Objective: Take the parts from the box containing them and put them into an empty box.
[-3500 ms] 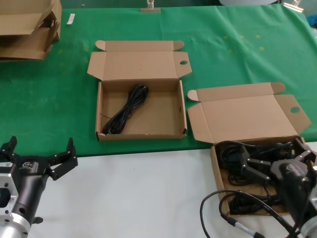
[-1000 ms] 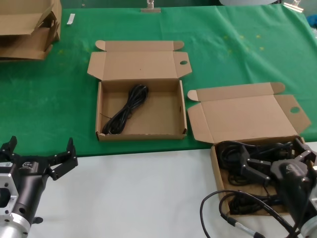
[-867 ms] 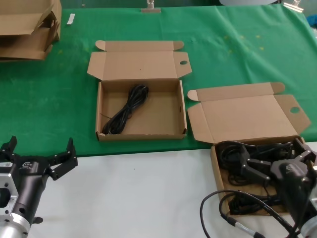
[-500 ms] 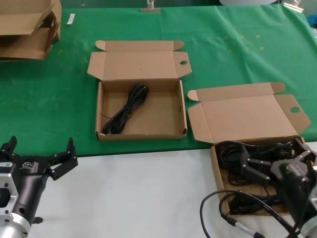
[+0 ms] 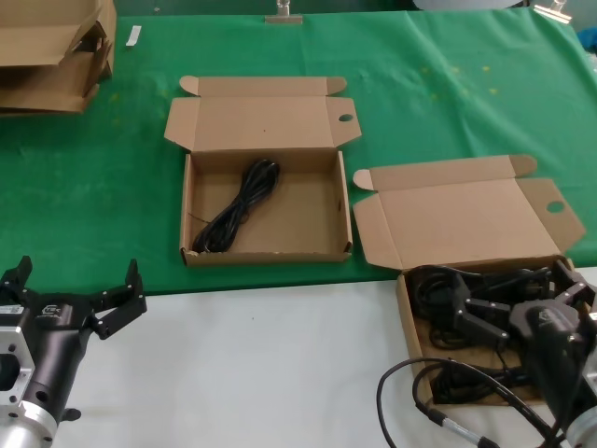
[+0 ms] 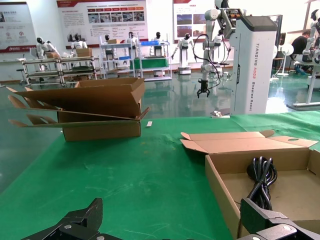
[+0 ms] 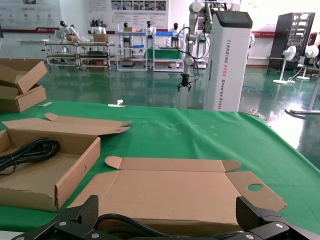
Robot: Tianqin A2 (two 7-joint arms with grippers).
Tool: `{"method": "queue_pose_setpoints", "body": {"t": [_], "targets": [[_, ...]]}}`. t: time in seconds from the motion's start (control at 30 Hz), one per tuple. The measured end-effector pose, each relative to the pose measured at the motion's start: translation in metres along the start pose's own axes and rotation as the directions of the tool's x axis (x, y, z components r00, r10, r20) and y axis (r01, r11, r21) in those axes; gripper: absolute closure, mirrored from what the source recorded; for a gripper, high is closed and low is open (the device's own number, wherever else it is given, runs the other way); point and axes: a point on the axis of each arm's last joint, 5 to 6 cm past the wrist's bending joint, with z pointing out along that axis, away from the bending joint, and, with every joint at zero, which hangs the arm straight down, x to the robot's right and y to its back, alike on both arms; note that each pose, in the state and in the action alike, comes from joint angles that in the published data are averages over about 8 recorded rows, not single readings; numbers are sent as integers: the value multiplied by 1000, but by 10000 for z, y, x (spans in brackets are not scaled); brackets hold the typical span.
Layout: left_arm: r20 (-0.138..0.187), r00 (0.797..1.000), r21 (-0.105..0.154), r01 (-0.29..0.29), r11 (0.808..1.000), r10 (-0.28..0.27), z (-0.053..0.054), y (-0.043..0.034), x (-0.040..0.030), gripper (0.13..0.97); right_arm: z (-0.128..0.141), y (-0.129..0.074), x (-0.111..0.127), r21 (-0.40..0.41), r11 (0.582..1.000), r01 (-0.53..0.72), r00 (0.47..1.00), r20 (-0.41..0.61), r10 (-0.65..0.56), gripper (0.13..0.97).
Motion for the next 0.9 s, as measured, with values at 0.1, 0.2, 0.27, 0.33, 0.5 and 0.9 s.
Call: {"method": "queue_pose_setpoints", "body": {"t": [0.1,0.2,0.27,0.33,0.5,0.9], "targets": [[0,1000,0,0,1000,0,0,0,0,132,0,0,0,0,1000,0,1000,0,0,130],[0,1000,0,0,1000,0,0,0,0,132,0,0,0,0,1000,0,1000,0,0,130],[0,1000,0,0,1000,0,0,0,0,132,0,0,0,0,1000,0,1000,0,0,130],[0,1000,0,0,1000,0,0,0,0,132,0,0,0,0,1000,0,1000,0,0,130],[0,1000,0,0,1000,0,0,0,0,132,0,0,0,0,1000,0,1000,0,0,130],[0,1000,0,0,1000,0,0,0,0,132,0,0,0,0,1000,0,1000,0,0,130]]}}
